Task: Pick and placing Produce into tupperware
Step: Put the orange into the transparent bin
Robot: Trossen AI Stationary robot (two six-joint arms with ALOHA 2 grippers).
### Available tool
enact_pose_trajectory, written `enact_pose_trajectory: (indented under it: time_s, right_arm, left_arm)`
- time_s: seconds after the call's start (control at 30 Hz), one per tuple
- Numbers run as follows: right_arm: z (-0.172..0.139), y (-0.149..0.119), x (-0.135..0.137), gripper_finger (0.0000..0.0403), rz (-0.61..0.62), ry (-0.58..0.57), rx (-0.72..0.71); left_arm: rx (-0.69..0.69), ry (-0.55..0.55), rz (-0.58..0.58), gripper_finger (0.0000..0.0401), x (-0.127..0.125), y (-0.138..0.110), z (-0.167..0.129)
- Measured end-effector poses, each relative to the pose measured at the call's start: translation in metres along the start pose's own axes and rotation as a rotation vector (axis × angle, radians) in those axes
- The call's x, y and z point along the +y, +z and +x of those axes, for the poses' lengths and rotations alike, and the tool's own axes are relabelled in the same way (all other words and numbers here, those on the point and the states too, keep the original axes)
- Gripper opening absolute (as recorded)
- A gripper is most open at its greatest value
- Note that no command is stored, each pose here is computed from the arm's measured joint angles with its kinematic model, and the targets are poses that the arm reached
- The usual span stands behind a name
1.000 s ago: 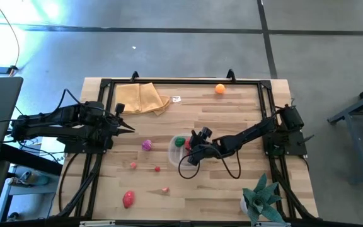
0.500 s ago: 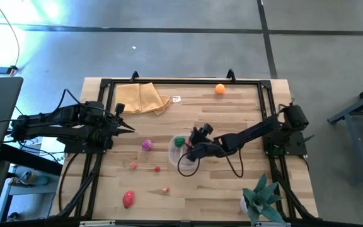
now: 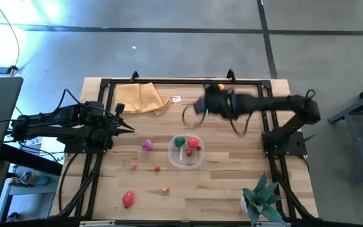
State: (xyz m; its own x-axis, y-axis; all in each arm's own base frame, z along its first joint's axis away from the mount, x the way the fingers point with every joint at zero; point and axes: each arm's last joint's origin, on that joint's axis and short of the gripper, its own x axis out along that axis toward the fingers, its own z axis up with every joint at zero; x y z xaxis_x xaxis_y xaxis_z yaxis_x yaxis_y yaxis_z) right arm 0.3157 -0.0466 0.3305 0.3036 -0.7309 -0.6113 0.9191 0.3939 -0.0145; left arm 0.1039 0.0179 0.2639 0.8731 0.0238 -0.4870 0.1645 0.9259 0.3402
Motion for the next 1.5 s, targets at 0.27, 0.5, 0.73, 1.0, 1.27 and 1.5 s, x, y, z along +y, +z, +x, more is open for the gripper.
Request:
enact_pose_trajectory:
  time_s: [0.27,0.5,0.73,1.0,1.27,1.5]
  right_arm:
    - [0.045,0.073,-0.069,0.0284,0.196,-0.024,0.152]
    - [0.105,0.071,-0.105,0.0284,0.401,-0.022,0.385]
    - [0.167,0.059,-0.121,0.0284,0.485,-0.056,0.547]
    - [0.202,0.045,-0.122,0.0284,0.550,-0.145,0.579]
    - [0.206,0.043,-0.115,0.0284,0.532,-0.164,0.542]
    - [0.204,0.040,-0.117,0.0284,0.509,-0.229,0.539]
  left_arm:
    - [0.000,0.000,0.000,0.0024,0.000,0.000,0.000]
    - [0.000,0.000,0.000,0.0024,0.000,0.000,0.000]
    - [0.000,0.000,0.000,0.0024,0.000,0.000,0.000]
    - [0.000,0.000,0.000,0.0024,0.000,0.000,0.000]
    - [0.000,0.000,0.000,0.0024,0.000,0.000,0.000]
    - [0.000,0.000,0.000,0.0024,0.000,0.000,0.000]
